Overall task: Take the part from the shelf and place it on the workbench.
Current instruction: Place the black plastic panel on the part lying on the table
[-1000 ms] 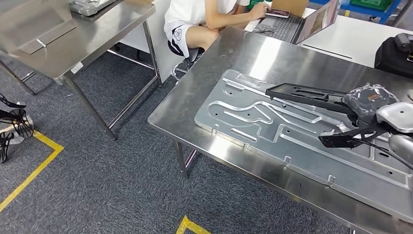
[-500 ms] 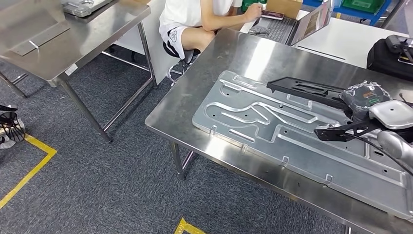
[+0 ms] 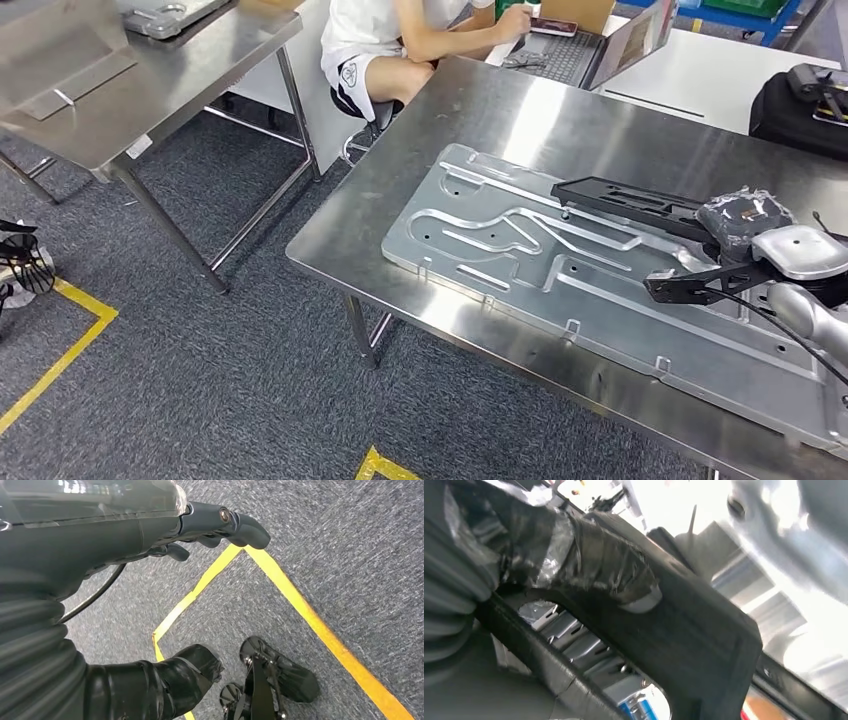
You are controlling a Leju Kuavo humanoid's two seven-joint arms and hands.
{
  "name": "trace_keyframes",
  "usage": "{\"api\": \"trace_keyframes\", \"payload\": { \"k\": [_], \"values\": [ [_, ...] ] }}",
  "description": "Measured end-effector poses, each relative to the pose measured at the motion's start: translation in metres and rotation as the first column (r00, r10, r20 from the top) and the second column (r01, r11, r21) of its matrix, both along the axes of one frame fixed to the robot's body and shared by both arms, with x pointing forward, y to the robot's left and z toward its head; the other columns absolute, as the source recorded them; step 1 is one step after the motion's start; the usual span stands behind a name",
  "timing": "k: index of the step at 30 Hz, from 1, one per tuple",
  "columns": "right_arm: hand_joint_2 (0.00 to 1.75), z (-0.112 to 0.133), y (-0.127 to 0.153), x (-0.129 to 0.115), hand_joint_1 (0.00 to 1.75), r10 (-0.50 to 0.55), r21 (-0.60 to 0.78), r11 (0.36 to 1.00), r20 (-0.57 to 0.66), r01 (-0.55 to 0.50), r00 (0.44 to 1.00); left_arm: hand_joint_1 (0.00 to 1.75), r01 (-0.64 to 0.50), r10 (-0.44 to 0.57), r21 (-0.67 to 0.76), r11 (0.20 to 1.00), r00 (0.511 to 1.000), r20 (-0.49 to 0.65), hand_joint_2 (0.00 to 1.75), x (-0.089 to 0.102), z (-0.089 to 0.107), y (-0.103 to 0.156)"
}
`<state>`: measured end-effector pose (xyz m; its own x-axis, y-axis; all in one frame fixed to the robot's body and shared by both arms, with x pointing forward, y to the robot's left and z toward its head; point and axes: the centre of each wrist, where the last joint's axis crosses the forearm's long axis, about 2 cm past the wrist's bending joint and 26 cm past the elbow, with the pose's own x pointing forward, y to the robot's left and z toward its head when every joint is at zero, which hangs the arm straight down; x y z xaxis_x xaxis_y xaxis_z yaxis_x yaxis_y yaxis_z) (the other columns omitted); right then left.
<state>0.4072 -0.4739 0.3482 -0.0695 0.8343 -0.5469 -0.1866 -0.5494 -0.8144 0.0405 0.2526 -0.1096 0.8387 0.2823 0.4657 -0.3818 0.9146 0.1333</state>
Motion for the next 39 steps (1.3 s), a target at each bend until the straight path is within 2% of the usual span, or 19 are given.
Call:
{"api": "trace_keyframes", "payload": {
  "k": [1, 5, 6, 10, 18, 22, 39],
  "values": [
    [1.75, -0.001, -0.001, -0.001, 1.75, -0.002, 0.005, 1.000, 0.000, 0.002, 1.000, 0.00, -0.006, 0.006, 0.003, 1.000, 1.000, 0.000, 1.75, 0.000, 0.000, 0.000],
    [0.00, -0.007, -0.004, -0.004, 0.00, -0.011, 0.026, 1.000, -0.003, 0.011, 1.000, 0.00, -0.016, 0.016, 0.014, 1.000, 1.000, -0.008, 1.75, -0.002, 0.000, 0.001],
    [0.00, -0.009, -0.005, -0.005, 0.00, -0.012, 0.029, 0.999, -0.007, 0.013, 1.000, 0.00, -0.015, 0.016, 0.014, 1.000, 1.000, -0.010, 1.75, -0.002, 0.000, 0.001],
    [0.00, -0.009, -0.007, -0.007, 0.00, -0.016, 0.044, 0.999, -0.003, 0.016, 1.000, 0.00, -0.022, 0.022, 0.017, 1.000, 1.000, -0.012, 0.00, -0.003, 0.000, 0.003],
    [0.00, -0.007, -0.021, -0.018, 0.00, -0.036, 0.065, 0.997, 0.002, 0.036, 0.999, 0.00, -0.045, 0.045, 0.011, 0.999, 0.999, -0.001, 0.00, -0.002, 0.000, 0.002],
    [0.00, -0.014, -0.024, -0.022, 0.00, -0.040, 0.068, 0.997, -0.018, 0.041, 0.999, 0.00, -0.054, 0.054, 0.009, 0.999, 0.999, 0.008, 0.00, -0.003, 0.000, 0.001],
    [0.00, -0.002, -0.045, -0.043, 0.00, -0.073, 0.096, 0.993, 0.014, 0.072, 0.997, 0.00, -0.055, 0.055, -0.015, 0.998, 0.997, 0.044, 0.00, -0.002, 0.000, 0.001]
  ]
}}
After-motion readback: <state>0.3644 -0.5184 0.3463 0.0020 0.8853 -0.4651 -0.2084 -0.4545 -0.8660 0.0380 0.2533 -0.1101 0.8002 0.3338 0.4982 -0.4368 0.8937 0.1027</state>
